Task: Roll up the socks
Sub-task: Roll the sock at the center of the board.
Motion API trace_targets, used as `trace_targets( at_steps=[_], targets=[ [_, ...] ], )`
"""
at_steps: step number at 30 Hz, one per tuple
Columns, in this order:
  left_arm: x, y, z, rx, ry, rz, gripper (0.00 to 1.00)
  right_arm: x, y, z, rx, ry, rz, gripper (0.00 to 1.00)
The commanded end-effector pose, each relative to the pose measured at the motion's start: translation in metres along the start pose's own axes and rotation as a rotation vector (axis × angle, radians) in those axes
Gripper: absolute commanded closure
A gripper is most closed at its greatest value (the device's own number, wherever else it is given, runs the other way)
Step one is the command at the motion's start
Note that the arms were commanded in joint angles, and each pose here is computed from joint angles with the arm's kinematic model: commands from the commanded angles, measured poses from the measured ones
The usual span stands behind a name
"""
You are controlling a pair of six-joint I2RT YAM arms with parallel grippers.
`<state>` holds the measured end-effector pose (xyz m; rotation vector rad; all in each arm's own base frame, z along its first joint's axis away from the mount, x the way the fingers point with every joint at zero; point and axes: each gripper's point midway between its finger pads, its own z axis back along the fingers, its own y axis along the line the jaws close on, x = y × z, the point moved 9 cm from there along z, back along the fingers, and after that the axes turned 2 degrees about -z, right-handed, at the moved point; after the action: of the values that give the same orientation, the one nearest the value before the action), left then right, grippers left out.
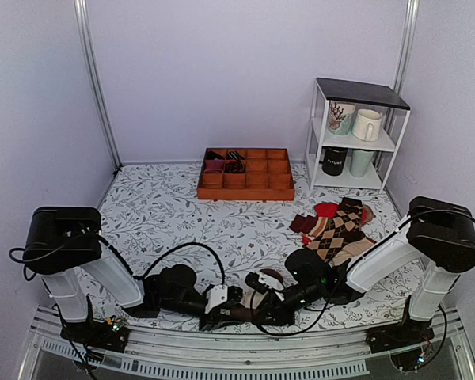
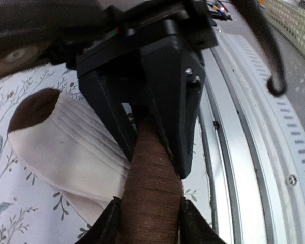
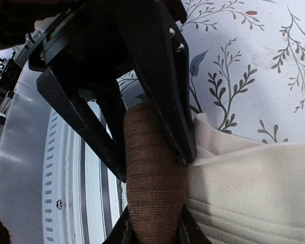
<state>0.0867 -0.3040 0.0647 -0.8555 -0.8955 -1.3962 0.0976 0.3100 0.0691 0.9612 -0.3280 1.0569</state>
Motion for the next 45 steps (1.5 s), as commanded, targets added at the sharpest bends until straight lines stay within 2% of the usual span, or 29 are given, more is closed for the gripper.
trace_targets(
  at_steps=[1, 2, 4, 5, 7, 11, 16, 19, 24, 29, 31, 37, 42, 45],
  targets=[
    [-0.006, -0.005, 0.001, -0.031, 0.016, 0.022, 0.76, -0.055, -0.015, -0.004, -0.06, 0.249, -0.155, 0.75],
    [-0.005, -0.005, 0.001, -0.035, 0.016, 0.021, 0.86, -0.054, -0.015, -0.004, -0.06, 0.249, -0.155, 0.75],
    [-0.003, -0.005, 0.0, -0.052, 0.02, 0.031, 0.98, -0.054, -0.017, -0.003, -0.062, 0.25, -0.16, 0.75],
    [-0.002, -0.004, -0.002, -0.06, 0.031, 0.044, 1.0, -0.053, -0.017, -0.003, -0.07, 0.248, -0.165, 0.75],
    [-0.003, -0.002, -0.005, -0.056, 0.072, 0.094, 1.0, -0.045, -0.018, 0.0, -0.088, 0.225, -0.176, 0.71],
    [-0.013, 0.0, 0.002, 0.007, 0.164, 0.22, 1.0, -0.016, -0.021, 0.02, -0.183, 0.134, -0.203, 0.51],
    [-0.024, 0.0, 0.02, 0.112, 0.266, 0.354, 1.0, 0.022, -0.014, 0.058, -0.332, -0.028, -0.194, 0.37],
    [-0.027, 0.0, 0.026, 0.151, 0.295, 0.398, 1.0, 0.029, -0.018, 0.072, -0.408, -0.084, -0.227, 0.33],
    [-0.028, 0.0, 0.025, 0.179, 0.322, 0.435, 1.0, 0.031, -0.035, 0.062, -0.424, -0.049, -0.285, 0.35],
    [-0.027, -0.005, 0.015, 0.173, 0.394, 0.438, 1.0, 0.046, -0.049, 0.039, -0.404, -0.023, -0.235, 0.37],
    [-0.024, -0.008, 0.011, 0.169, 0.418, 0.409, 1.0, 0.053, -0.057, 0.033, -0.409, -0.019, -0.225, 0.41],
    [-0.015, -0.009, 0.007, 0.168, 0.425, 0.317, 1.0, 0.054, -0.075, 0.019, -0.378, 0.004, -0.246, 0.62],
    [-0.017, -0.005, 0.002, 0.186, 0.448, 0.23, 1.0, 0.048, -0.081, 0.015, -0.38, 0.026, -0.255, 0.66],
    [-0.031, 0.005, -0.003, 0.184, 0.53, 0.308, 1.0, 0.047, -0.078, 0.019, -0.378, 0.022, -0.249, 0.65]
  ],
)
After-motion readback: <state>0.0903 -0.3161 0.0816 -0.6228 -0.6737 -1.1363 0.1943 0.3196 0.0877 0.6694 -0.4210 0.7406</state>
